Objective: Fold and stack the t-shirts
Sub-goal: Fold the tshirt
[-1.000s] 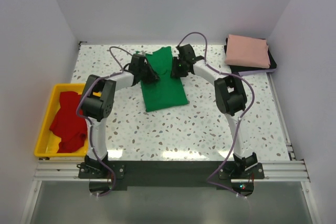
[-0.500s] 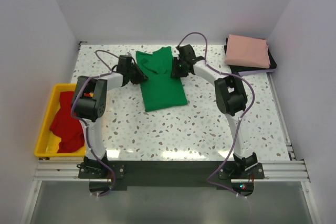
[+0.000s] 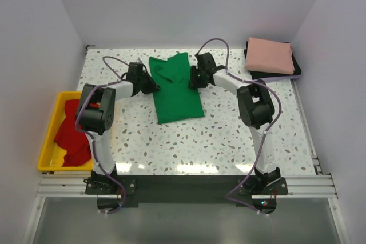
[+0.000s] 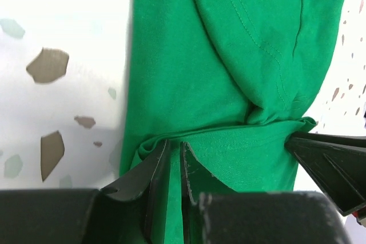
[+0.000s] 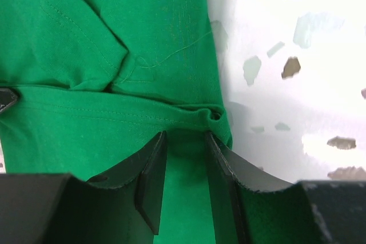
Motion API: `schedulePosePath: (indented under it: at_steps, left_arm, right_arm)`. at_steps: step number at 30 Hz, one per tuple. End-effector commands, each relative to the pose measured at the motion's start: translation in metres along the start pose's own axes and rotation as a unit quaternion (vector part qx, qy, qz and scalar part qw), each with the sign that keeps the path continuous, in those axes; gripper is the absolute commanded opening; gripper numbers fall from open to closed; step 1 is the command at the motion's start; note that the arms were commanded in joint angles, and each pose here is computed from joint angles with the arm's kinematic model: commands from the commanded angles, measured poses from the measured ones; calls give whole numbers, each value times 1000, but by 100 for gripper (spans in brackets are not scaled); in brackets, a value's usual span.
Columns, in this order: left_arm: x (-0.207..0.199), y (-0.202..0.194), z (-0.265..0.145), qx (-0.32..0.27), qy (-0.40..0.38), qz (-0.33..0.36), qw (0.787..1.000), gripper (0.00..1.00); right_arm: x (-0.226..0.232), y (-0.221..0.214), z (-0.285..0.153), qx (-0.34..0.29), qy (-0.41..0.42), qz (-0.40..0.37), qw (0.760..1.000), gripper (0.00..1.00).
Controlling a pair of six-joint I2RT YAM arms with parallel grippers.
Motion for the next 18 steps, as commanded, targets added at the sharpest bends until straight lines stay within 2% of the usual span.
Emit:
schedulePosePath:
  at_steps: [1,9,11,12,18]
  left_arm:
    - [19,-23,-9,26,45,8,999,17]
    - [21,-64,-30,45,52,11,998,15]
    - [29,-84,-38,61,61,6,996,15]
    - [23,-80,-43,44,47,10,998,15]
    - [25,-113,-74,51,36,17,998,15]
  right_arm:
    - [-38,-33,-7,45,-69,17,996,38]
    - [-41,-59,-37,50,-77,22,996,38]
    - [-45,-77,-46,61,-86,26,994,38]
    - [-45,-80,-50,59,-84,30,994,38]
    - [-45,-123,-91,62,-73,38,995,38]
Point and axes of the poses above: each gripper's point midway between its finger pads, its own z axis out along the fingers, its own x axis along the line the jaws close on, y = z × x, the point moved 3 cm from there along -z, back along the fingers, and after that the axes turned 10 degrees about z, right-handed, at the moved point
